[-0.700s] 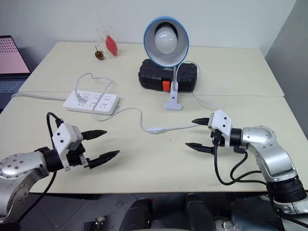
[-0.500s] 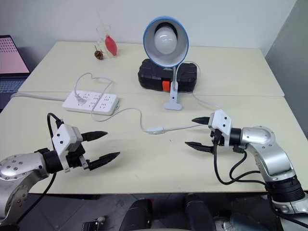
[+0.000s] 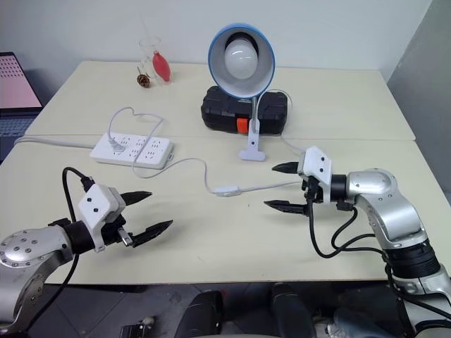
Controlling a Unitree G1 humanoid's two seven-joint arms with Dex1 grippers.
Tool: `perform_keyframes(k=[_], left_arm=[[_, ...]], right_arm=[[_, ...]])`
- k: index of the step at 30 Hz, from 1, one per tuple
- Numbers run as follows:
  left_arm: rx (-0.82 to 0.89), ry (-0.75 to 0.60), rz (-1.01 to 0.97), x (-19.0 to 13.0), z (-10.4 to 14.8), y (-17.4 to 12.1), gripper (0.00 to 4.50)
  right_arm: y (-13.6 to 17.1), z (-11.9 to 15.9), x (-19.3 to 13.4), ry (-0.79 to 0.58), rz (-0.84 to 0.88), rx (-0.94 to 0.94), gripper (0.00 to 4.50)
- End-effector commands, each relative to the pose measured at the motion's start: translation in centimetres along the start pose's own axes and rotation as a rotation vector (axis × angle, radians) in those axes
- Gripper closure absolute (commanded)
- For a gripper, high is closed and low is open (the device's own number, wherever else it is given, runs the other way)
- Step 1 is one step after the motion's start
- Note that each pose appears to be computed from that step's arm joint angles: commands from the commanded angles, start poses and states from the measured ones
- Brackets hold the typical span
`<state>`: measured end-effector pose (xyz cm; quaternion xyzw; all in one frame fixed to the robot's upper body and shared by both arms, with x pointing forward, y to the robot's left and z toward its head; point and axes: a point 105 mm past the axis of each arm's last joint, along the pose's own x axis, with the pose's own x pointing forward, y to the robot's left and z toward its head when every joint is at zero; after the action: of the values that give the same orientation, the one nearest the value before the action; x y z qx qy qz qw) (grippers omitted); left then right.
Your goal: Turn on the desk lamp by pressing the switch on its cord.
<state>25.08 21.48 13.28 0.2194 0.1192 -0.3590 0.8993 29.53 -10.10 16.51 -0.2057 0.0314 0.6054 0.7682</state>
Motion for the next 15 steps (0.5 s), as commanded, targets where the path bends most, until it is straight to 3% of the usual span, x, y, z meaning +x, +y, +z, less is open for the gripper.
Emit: perform_keyframes(k=[1, 15], left_arm=[[0.020, 0.000, -0.067, -0.2, 0.1, -0.7, 0.00], [0.039, -0.009, -0.090, 0.2, 0.0, -0.4, 0.00]], right_arm=[[-0.3, 0.7, 1.1, 0.030, 0.026, -0.025, 0.08], [-2.6, 0.2, 8.2, 0.125, -0.009, -0.112, 0.08]])
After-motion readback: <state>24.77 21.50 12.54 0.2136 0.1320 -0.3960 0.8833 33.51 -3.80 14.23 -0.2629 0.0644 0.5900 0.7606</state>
